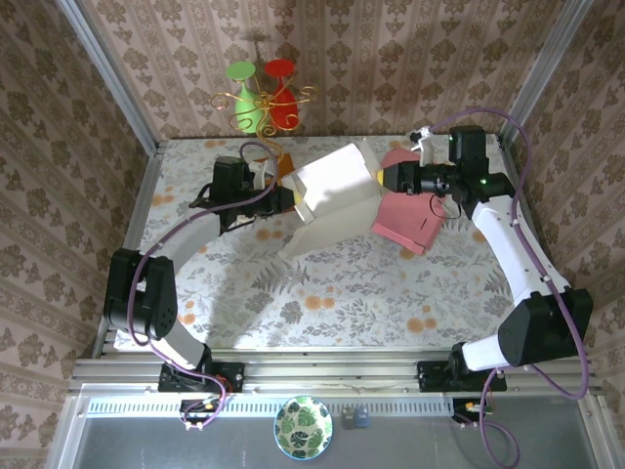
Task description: Fold the paper box
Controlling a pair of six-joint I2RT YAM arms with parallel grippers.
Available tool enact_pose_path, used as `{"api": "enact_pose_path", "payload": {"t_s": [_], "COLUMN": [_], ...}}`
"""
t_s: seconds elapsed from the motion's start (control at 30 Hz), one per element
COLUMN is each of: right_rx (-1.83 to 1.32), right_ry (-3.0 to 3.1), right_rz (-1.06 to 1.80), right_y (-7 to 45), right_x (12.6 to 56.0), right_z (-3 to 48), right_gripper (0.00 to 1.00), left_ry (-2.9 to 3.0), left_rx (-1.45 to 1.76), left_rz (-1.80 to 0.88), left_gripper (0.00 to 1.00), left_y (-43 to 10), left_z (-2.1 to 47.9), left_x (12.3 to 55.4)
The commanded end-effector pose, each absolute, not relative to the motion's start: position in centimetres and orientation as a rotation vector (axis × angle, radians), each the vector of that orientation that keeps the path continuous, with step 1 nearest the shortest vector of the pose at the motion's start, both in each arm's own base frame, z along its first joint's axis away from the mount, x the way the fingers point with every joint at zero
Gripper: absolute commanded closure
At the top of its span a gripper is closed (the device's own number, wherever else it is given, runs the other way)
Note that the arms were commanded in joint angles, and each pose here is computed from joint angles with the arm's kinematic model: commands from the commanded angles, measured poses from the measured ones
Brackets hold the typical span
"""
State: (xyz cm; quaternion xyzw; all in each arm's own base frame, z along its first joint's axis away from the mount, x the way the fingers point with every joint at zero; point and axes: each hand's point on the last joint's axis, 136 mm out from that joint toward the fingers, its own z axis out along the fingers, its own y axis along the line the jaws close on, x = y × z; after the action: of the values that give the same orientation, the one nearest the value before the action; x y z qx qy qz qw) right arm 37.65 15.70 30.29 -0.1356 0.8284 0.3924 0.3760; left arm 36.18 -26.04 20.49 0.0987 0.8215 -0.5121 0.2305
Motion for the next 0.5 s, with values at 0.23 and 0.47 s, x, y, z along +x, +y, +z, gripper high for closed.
{"api": "enact_pose_path", "payload": {"t_s": [0.23,0.47], "right_rx": [-0.371,-0.375], "right_ry": [2.089,2.120], "right_rz": [1.095,1.007], "right_y": [16.4,16.1], "right_x": [37.6,38.4], "right_z": [31.2,30.3], "right_gripper": [0.61,0.67], "left_ry": [2.213,2.209], "left_rx": [0.314,0.327], "left_rz": [-1.487,-1.485], "left_gripper": [1.00,1.00], "left_y": [-26.4,-26.5], "left_z": [21.8,21.8], "left_x": [36.1,35.9]}}
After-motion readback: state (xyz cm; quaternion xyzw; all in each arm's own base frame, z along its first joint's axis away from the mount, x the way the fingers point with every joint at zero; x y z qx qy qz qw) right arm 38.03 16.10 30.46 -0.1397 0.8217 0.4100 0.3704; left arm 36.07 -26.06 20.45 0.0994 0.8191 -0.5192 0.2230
